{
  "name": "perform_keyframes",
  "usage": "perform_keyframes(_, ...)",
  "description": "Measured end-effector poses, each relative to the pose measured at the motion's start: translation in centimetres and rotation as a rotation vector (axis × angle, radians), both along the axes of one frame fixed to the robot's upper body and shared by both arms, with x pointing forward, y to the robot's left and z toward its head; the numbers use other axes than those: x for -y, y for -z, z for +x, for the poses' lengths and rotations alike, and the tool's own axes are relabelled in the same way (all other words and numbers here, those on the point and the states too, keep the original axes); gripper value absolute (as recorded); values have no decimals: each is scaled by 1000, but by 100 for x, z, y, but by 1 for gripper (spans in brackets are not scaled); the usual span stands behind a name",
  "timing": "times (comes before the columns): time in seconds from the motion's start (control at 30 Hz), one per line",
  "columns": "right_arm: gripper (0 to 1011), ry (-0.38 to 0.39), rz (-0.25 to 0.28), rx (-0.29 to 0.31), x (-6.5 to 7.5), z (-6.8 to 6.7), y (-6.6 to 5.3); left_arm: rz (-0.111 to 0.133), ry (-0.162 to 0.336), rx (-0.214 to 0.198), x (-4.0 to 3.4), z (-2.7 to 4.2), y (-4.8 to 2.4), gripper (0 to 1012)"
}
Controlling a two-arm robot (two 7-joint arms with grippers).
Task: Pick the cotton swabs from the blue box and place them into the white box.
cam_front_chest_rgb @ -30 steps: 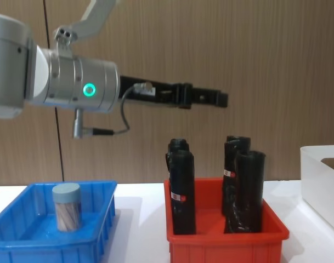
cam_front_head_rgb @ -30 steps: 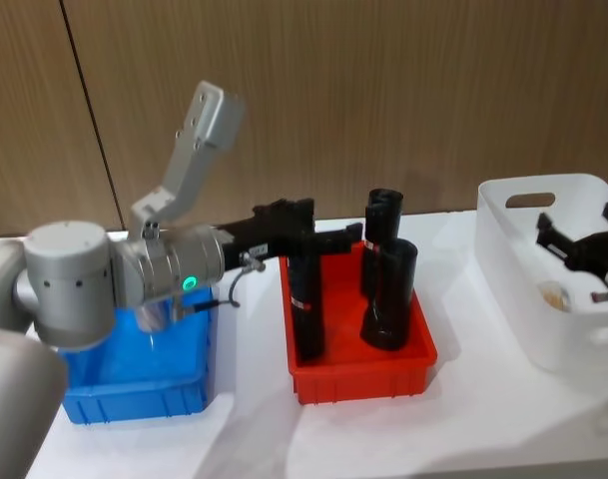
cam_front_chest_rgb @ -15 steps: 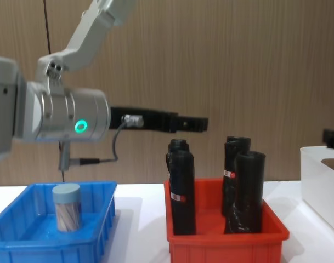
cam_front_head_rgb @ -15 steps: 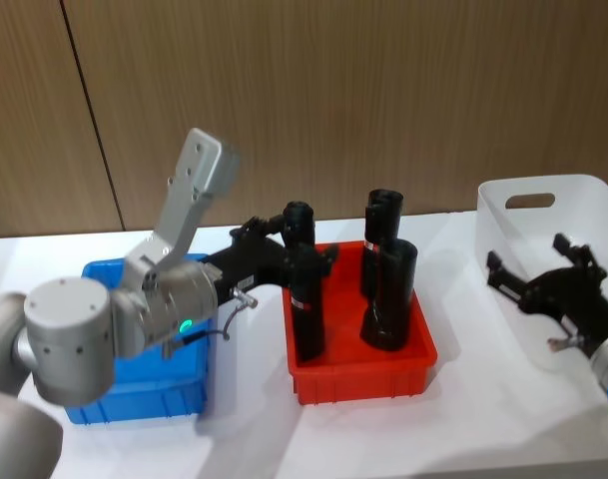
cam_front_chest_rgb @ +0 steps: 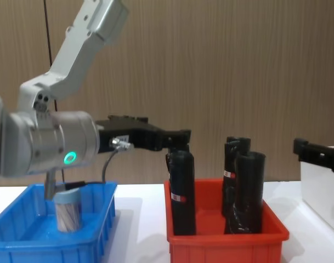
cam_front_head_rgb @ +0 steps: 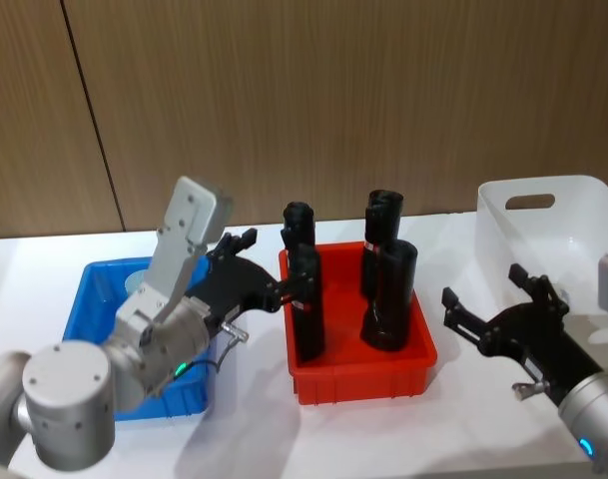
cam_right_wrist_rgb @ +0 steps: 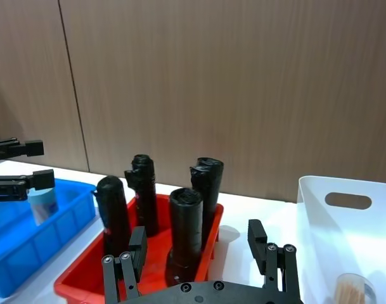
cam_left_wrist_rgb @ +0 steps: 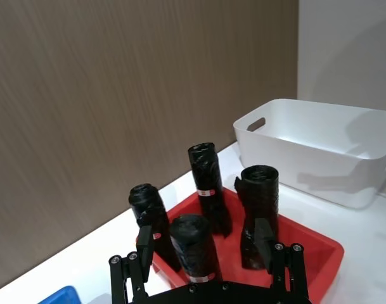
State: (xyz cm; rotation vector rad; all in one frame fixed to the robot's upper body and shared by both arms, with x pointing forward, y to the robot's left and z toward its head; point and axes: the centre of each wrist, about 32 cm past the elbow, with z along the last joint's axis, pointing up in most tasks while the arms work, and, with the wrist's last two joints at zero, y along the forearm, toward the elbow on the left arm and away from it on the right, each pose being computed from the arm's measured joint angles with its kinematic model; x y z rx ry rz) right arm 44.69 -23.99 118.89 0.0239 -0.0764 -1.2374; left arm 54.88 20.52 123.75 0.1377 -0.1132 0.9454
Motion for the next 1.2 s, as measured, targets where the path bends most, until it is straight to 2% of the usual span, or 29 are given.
perform_keyframes(0.27,1001,-7,2,0,-28,-35,3,8,-64,64,22,-200,136,1004)
perform_keyframes(0.37,1001,-8,2,0,-30,-36,2,8,-95,98,34,-304,195,1004)
perform_keyframes(0.5,1002,-7,2,0,-28,-36,2,6,-123,129,47,-405,250,1004)
perform_keyframes(0.53,1001,-7,2,0,-28,-36,2,6,-123,129,47,-405,250,1004)
perform_keyframes(0.63,1001,-8,2,0,-28,-36,1,3,-146,155,59,-493,295,1004)
perform_keyframes(0.83,1001,-8,2,0,-28,-36,1,-2,-164,176,68,-565,328,1004)
perform_keyframes(1.2,1002,-8,2,0,-28,-36,2,-3,-167,179,69,-569,329,1004)
